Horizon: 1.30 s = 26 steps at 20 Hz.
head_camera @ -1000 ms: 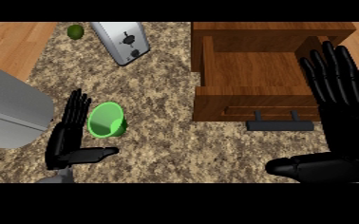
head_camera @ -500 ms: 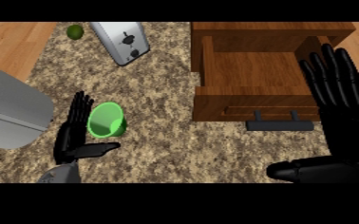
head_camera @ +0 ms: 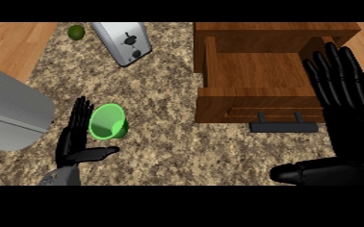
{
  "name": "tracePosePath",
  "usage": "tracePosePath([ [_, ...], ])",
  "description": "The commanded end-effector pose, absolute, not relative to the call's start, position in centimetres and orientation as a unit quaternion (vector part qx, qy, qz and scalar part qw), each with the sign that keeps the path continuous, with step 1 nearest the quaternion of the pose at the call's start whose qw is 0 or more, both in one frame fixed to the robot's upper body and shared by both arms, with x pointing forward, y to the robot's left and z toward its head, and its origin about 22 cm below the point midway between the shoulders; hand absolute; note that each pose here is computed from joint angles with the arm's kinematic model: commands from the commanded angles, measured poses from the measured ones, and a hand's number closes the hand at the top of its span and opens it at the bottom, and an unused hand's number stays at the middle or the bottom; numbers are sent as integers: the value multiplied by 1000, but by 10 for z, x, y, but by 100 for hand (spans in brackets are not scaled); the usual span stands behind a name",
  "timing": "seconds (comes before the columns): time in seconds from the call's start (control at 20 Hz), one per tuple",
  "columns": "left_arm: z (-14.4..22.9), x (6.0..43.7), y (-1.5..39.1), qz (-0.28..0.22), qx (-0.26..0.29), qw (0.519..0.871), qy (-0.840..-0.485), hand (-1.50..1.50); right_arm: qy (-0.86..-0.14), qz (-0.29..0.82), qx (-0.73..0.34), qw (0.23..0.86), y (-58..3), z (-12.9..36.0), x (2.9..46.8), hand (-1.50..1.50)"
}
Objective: Pick up the cup, place it into the drawer and close the drawer
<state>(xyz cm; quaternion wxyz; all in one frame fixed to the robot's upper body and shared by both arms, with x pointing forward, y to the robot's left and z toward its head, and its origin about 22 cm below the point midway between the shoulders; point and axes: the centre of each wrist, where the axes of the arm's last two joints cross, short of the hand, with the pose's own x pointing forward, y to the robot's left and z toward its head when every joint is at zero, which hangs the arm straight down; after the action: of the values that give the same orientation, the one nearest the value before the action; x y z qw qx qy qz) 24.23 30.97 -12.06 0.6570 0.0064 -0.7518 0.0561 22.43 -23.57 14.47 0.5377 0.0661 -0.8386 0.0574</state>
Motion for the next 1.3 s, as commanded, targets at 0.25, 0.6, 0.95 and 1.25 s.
tracePosePath([
  [0.25, -134, 258, 296, 56, -20, 649, -759, -150, -841, 67, 64, 532, -237, 151, 225, -150],
  [0.6, -140, 260, 315, 76, -34, 651, -754, -150, -840, 55, 79, 534, -228, 143, 215, -150],
  [0.95, -143, 272, 284, 92, -69, 643, -757, -150, -835, 66, 68, 541, -231, 145, 234, -150],
  [1.25, -157, 253, 289, 109, -130, 634, -754, -150, -840, 58, 74, 535, -236, 143, 227, -150],
])
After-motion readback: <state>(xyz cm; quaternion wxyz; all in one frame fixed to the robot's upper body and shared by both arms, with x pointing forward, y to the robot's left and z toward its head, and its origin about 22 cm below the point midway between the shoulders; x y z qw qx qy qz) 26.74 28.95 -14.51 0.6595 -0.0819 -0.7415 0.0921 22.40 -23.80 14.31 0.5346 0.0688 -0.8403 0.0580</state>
